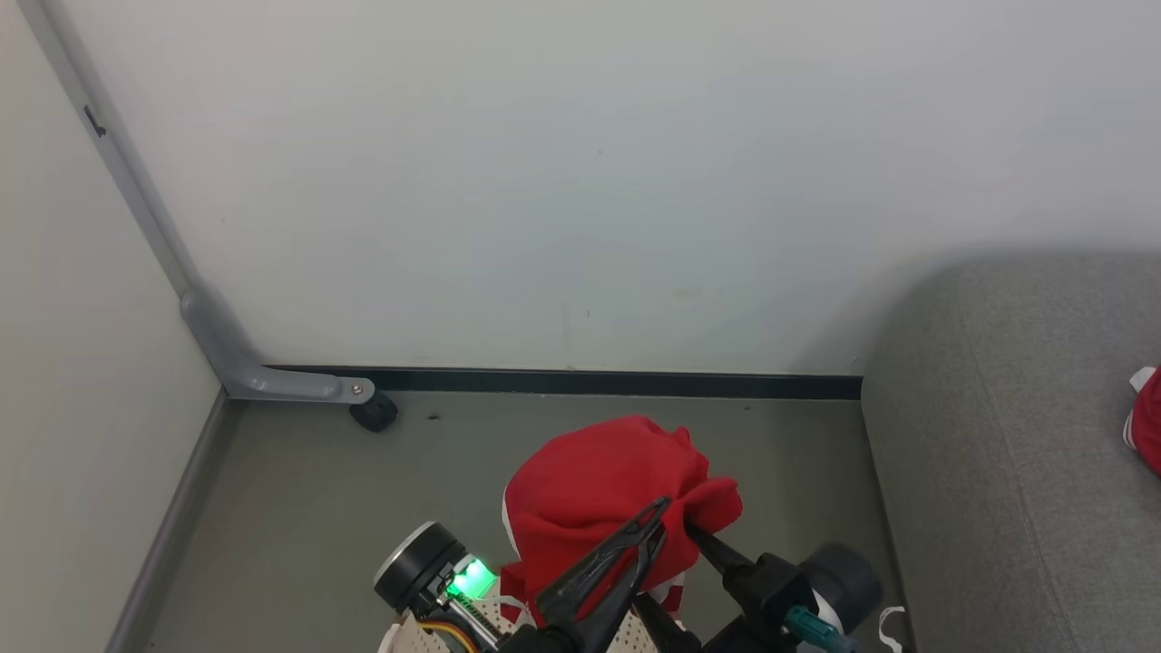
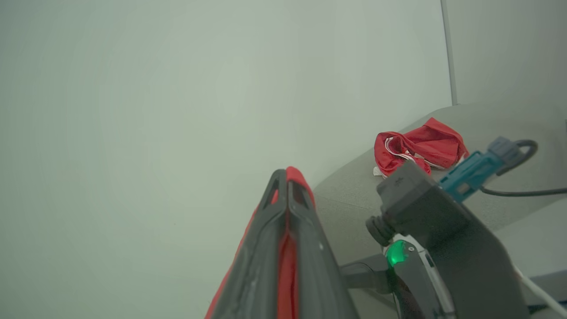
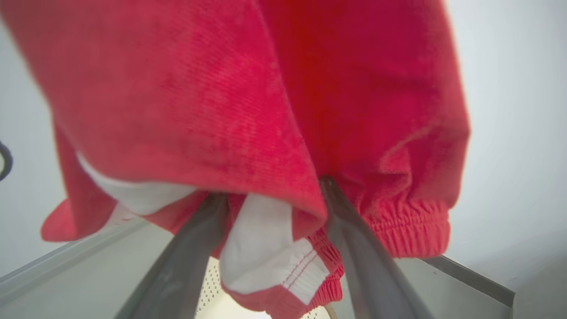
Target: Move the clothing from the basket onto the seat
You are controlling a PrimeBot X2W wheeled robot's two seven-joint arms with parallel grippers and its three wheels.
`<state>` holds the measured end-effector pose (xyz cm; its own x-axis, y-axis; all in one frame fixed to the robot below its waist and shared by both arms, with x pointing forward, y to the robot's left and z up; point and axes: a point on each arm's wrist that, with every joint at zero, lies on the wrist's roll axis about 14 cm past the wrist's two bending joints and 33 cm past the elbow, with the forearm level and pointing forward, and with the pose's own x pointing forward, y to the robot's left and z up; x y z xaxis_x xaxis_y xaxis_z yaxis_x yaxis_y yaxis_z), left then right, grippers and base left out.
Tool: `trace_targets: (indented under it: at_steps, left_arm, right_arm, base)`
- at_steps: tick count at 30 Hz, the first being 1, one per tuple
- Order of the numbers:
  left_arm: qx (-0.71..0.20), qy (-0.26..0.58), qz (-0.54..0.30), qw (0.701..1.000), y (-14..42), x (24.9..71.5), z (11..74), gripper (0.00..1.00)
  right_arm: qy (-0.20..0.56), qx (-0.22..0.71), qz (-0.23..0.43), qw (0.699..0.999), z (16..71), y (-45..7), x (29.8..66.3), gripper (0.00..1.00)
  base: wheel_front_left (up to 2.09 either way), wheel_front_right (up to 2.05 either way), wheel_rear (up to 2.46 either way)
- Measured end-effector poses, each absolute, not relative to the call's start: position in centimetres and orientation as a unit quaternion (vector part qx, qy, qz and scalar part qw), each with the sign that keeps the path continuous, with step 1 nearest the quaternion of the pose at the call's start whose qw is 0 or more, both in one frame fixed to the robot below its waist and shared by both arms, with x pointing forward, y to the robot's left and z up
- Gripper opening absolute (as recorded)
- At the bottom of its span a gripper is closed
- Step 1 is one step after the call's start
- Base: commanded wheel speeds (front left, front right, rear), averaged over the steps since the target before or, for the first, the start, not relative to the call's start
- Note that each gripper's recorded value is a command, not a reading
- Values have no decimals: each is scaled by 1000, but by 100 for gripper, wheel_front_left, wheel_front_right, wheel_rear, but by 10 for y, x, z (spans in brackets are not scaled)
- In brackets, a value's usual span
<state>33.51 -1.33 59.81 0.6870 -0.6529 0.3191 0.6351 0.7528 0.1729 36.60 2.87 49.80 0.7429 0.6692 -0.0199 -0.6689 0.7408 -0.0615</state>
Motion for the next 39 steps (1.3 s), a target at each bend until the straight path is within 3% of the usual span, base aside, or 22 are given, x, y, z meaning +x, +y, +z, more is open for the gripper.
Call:
trace_targets:
  at_steps: [16,17,18,39]
  left_arm:
    - [23,-180,-371,911,-25,319,596,0]
    - [23,-181,-371,911,-25,319,596,0]
    - [21,-180,-371,911,-25,317,596,0]
    - [16,-174,-357,917,-15,321,594,0]
  right_arm:
    - [-14,-26,331,943,510,31,386,100]
    - [-14,-21,330,944,511,32,386,91]
    - [-14,-9,326,945,514,31,388,0]
    - [-70,137,248,956,572,3,406,0]
  base:
    - [0,0,0]
    - [0,0,0]
    - [0,0,0]
    - [0,0,0]
